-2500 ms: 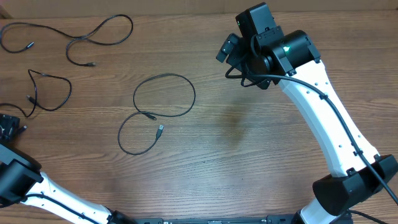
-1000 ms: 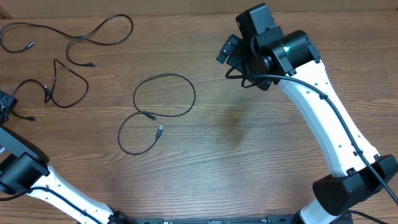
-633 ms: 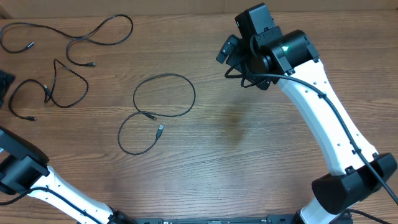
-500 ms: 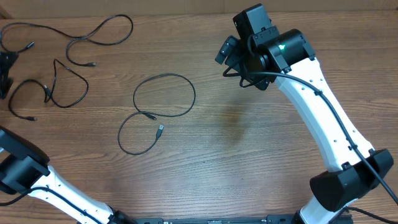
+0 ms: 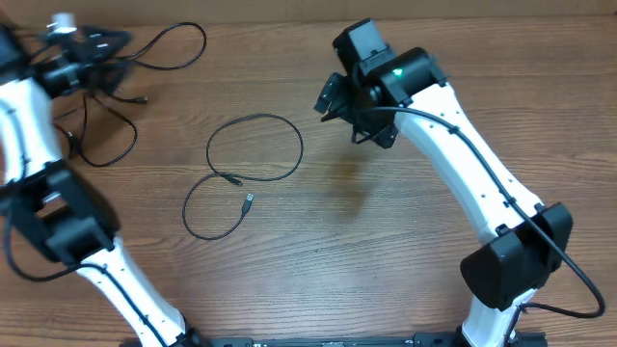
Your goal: Untangle cables
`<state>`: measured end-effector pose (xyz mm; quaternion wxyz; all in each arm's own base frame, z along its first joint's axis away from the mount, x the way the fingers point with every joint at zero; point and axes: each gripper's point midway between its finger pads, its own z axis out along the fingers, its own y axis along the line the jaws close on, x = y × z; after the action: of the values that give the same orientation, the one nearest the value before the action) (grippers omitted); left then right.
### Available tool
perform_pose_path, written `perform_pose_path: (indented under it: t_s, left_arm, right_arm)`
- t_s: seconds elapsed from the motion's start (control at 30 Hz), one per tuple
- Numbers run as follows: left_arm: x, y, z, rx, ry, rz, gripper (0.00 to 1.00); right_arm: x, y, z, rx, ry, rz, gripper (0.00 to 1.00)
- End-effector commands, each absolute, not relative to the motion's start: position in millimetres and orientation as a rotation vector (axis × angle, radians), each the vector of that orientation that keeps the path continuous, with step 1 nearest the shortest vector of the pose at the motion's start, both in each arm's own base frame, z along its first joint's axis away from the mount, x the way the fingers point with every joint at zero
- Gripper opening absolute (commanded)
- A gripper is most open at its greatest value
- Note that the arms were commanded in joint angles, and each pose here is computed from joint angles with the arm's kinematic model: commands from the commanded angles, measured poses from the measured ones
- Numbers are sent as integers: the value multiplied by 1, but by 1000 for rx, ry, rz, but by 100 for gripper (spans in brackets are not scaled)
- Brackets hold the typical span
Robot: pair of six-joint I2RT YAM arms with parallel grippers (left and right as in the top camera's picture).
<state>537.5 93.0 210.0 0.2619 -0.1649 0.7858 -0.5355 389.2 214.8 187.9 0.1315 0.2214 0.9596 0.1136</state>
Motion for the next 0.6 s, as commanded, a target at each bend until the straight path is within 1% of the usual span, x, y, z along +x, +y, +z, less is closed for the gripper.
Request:
perform_pose_path:
  t_s: [0.0, 0.1, 0.27, 0.3, 0.33, 0.47, 0.57]
  left_arm:
    - [548, 44, 206, -311, 2197, -1411, 100]
    - [552, 11, 185, -287, 2326, -1279, 100]
    - [540, -21, 143, -189, 2606, -844, 100]
    - [531, -29, 129, -102, 2693, -672, 100]
    - [527, -33, 124, -45, 2727, -605, 100]
    - [509, -53, 108, 210, 2825, -390, 100]
    - [504, -65, 104, 385, 2834, -253, 100]
  right_arm:
    - [388, 216, 185, 633, 2793, 324, 100]
    - [389, 207, 184, 652, 2789, 289, 100]
    - [392, 173, 181, 737, 2778, 168, 100]
    - [394, 159, 180, 778, 2773, 141, 100]
    - [395, 154, 180, 796, 2772, 135, 100]
    - [399, 130, 179, 870, 2760, 104, 100]
    - [402, 114, 178, 922, 2750, 89, 100]
